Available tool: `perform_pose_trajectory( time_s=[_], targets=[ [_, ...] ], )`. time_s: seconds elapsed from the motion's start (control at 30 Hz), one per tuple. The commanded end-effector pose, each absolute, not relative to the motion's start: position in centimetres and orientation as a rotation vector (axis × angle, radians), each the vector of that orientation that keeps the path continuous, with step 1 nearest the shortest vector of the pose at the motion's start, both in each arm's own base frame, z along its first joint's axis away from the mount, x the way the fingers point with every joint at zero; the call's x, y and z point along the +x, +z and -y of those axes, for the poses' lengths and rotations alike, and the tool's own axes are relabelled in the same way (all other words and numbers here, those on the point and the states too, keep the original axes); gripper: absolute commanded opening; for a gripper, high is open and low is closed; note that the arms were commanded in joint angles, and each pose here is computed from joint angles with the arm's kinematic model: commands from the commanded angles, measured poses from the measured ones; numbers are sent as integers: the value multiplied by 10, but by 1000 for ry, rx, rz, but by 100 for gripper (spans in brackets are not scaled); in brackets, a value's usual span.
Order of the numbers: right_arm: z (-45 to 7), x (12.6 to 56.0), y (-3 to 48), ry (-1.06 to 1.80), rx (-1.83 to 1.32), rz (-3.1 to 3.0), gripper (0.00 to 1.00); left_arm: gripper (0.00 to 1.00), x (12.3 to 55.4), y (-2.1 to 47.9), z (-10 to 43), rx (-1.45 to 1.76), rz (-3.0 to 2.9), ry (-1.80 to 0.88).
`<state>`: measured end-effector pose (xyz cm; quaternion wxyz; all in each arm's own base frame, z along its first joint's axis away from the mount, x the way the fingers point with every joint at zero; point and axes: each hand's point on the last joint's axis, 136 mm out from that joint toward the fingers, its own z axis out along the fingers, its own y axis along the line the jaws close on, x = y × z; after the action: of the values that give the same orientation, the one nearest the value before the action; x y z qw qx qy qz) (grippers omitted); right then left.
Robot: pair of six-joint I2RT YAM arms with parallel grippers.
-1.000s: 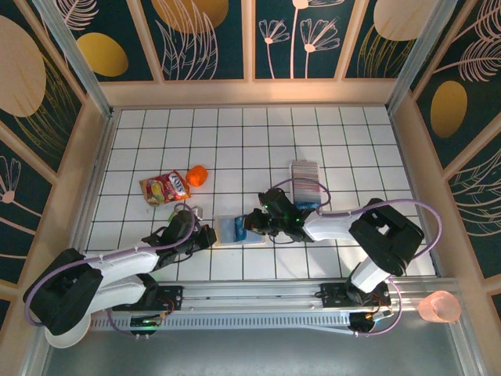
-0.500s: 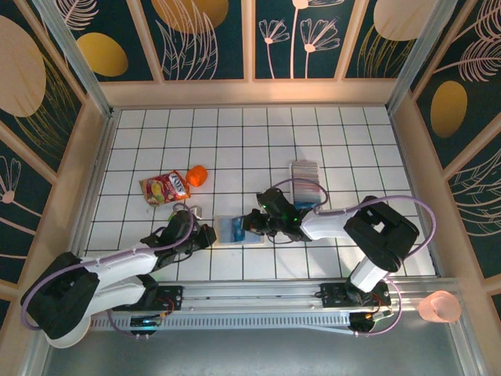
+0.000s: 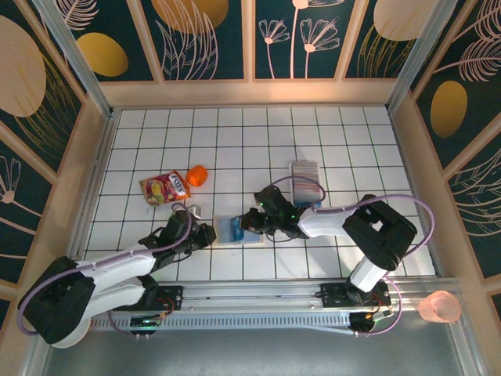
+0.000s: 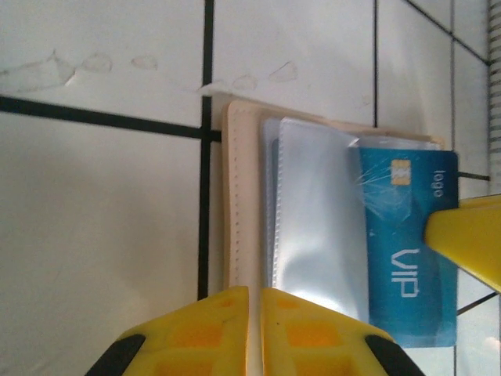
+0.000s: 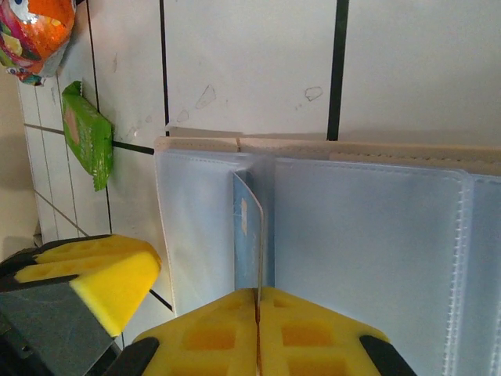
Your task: Put the credit cards into the card holder
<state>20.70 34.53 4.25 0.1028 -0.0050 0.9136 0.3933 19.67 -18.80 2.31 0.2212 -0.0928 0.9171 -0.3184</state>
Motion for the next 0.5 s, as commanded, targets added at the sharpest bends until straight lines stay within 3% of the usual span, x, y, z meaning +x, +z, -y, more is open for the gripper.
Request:
perform_pose_trajectory(
  time_s=[0.0,0.47],
  targets=[
    [-340,201,27,1075,-43,-2761,8,11,200,30,198,-228,-2519,-930],
    [-346,200,23,939,-138,-2796,21,10,196,21,198,-223,-2543,-934]
  ],
)
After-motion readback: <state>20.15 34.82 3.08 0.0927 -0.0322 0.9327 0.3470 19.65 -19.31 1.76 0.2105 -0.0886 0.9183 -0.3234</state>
